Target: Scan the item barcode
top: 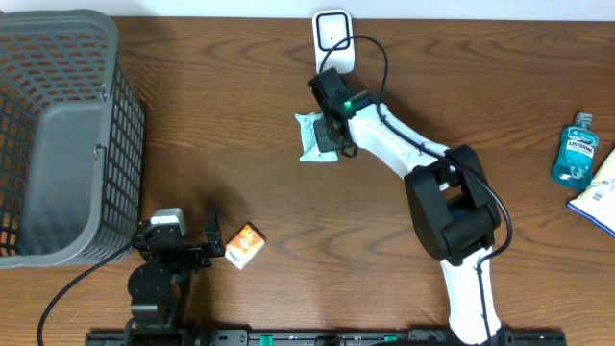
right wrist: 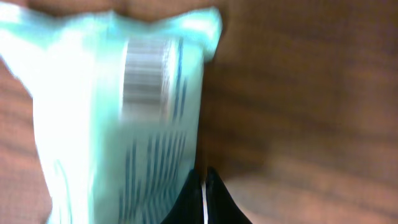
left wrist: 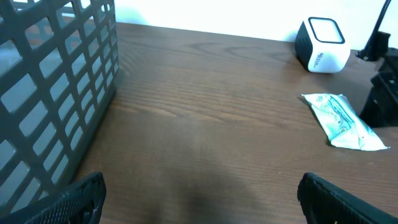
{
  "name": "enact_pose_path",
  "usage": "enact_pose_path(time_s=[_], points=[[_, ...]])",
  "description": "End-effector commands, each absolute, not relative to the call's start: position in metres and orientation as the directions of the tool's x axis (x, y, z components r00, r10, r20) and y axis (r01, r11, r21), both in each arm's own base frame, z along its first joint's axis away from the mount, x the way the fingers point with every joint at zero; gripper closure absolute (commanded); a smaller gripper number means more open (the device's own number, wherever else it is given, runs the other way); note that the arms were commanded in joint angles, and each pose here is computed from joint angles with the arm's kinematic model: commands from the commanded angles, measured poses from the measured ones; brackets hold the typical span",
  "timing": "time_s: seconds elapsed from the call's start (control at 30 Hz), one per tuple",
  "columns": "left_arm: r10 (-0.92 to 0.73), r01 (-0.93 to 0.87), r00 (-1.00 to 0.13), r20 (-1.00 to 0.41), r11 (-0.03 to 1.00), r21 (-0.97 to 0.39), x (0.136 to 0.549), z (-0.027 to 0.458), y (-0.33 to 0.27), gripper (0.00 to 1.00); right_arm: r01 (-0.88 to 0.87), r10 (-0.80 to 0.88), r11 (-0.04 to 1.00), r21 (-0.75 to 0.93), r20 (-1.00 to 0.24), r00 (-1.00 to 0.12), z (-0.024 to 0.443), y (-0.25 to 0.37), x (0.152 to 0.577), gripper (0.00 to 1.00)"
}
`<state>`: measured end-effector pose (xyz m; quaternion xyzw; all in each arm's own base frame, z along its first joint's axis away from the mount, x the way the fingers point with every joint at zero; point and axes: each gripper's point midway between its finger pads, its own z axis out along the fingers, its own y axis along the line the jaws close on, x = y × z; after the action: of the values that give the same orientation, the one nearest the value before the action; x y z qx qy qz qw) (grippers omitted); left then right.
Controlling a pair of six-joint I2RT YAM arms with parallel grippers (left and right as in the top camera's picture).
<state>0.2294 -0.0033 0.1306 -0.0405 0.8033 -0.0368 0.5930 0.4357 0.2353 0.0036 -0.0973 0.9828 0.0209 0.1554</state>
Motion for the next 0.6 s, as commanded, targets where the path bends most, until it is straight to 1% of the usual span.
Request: enact_pose_path(time_s=[0.0,0.17,0.2,0.27,0.3,0.33,0.4,0.57], points=[[-0.098,-0.028,-0.319,-0.943,0.995,-0.094,0.229,0.119,-0.002,0.02,-0.190,-0.166,0.981,0.043,-0.323,-0.932,0.034,0.240,0.425,0.99],[-0.098,-0.028,-0.319,-0.943,0.995,-0.094,0.229,0.119,-0.002,0.02,-0.194,-0.150,0.978,0.074,-0.395,-0.906,0.092,0.241,0.419,0.99],[-0.098,-0.028,-0.319,-0.943,0.995,-0.094,0.229,0.119,-0.002,0.02,-0.201,-0.149,0.976,0.082,-0.415,-0.897,0.103,0.243,0.418,0.89],[-0.098,-0.028,-0.319,-0.943,0.995,-0.094,0.229,0.119,-0.002,0.02,-0.215,-0.151,0.972,0.094,-0.451,-0.879,0.119,0.249,0.417,0.48],[-0.098,-0.028,-0.319,-0.943,0.995,-0.094,0.229,0.119,-0.002,0.02,-0.218,-0.155,0.972,0.086,-0.464,-0.872,0.121,0.252,0.418,0.34],[-0.098,-0.028,-0.319,-0.943,0.995,-0.094,0.229,0.119,-0.002,0.02,-0.216,-0.159,0.974,0.068,-0.471,-0.868,0.120,0.252,0.419,0.26],[-0.098,-0.028,-0.319,-0.943,0.995,-0.094,0.229,0.119,-0.002,0.02,-0.185,-0.152,0.982,0.028,-0.455,-0.877,0.106,0.250,0.418,0.17],[-0.098,-0.028,-0.319,-0.943,0.995,-0.094,0.229,0.119,-0.002,0.02,-0.215,-0.200,0.977,-0.007,-0.400,-0.894,0.060,0.273,0.409,0.15]])
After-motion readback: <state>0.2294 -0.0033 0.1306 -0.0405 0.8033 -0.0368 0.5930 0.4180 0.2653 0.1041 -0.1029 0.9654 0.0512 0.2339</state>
